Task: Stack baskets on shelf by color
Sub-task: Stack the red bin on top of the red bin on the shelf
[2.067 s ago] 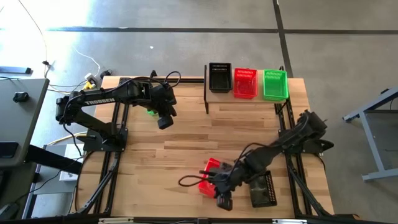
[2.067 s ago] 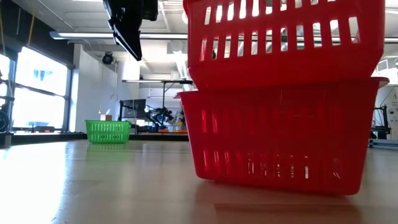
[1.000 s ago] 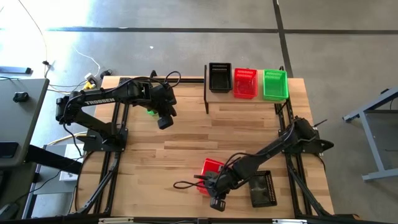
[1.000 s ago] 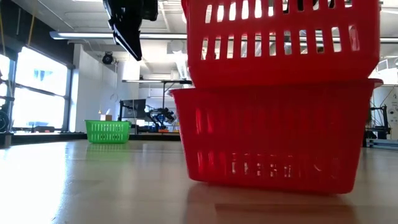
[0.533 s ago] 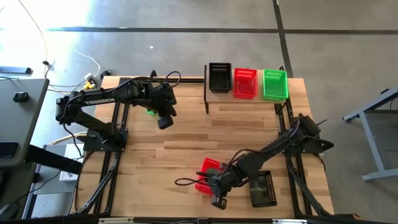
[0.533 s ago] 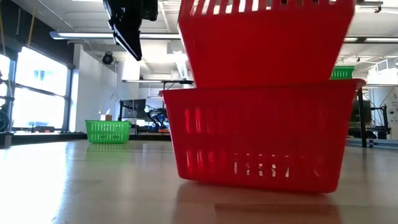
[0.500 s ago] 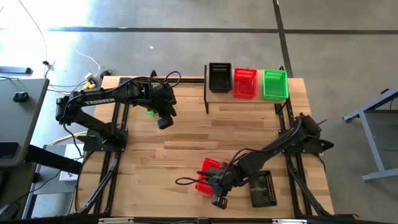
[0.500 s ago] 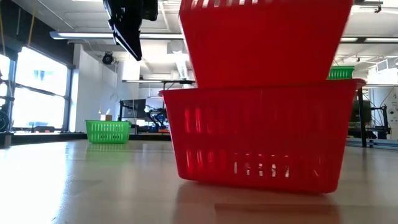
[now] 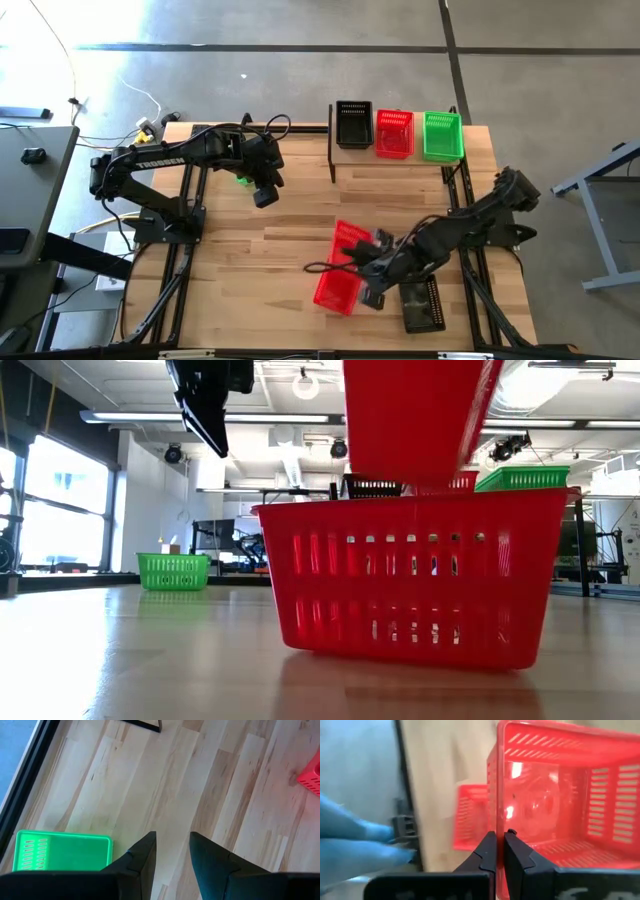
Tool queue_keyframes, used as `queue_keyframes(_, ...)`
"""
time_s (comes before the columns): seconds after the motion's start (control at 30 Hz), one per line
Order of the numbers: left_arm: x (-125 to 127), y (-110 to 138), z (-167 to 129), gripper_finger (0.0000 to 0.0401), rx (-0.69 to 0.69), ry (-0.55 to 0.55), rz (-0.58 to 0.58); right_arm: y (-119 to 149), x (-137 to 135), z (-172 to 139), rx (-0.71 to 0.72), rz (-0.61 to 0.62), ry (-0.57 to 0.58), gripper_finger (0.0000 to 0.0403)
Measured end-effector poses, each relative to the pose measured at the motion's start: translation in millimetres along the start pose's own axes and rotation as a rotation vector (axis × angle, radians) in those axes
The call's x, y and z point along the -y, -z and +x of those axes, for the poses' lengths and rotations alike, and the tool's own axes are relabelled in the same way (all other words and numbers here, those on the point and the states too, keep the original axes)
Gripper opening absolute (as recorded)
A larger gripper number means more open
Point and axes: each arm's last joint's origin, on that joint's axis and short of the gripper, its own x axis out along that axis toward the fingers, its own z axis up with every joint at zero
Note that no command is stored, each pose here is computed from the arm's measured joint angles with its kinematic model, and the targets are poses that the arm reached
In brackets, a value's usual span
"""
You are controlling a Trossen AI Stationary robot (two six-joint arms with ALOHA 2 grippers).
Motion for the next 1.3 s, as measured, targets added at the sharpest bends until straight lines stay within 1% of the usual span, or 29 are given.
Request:
queue_keyframes(0.17, 0.0, 0.0, 0.0, 0.0107, 0.0, 0.0, 0.0, 2.2, 20.2, -29.3, 0.061, -0.105, 0.152, 0.0)
queue_keyframes(0.33, 0.0, 0.0, 0.0, 0.0107, 0.0, 0.0, 0.0, 3.7, 47.0, -58.1, 0.078, -0.239, 0.315, 0.0)
queue_keyframes(0.5, 0.0, 0.0, 0.0, 0.0107, 0.0, 0.0, -0.012, 1.0, 79.9, -84.2, 0.056, -0.372, 0.458, 0.0)
queue_keyframes(0.67, -0.1, 0.0, 0.0, 0.0107, 0.001, -0.002, -0.032, -4.3, 117.2, -107.0, 0.008, -0.465, 0.595, 0.0)
queue_keyframes(0.8, -0.2, -0.1, 0.0, 0.0107, 0.001, -0.003, -0.075, -9.1, 146.4, -120.3, -0.051, -0.497, 0.663, 0.0)
queue_keyframes(0.9, -0.2, -0.1, 0.0, 0.0107, 0.001, -0.003, -0.081, -13.9, 166.6, -126.0, -0.1, -0.514, 0.709, 0.0)
queue_keyframes(1.03, -0.1, -0.3, 0.0, 0.0107, 0.003, -0.002, -0.081, -20.4, 193.5, -129.7, -0.163, -0.48, 0.758, 0.0)
queue_keyframes(1.17, -0.1, -1.0, 0.0, 0.0107, 0.011, -0.001, -0.081, -23.7, 217.0, -132.1, -0.205, -0.405, 0.734, 0.0)
queue_keyframes(1.3, 0.1, -2.7, 0.0, 0.0107, 0.027, 0.001, -0.083, -26.5, 233.5, -134.7, -0.206, -0.342, 0.71, 0.0)
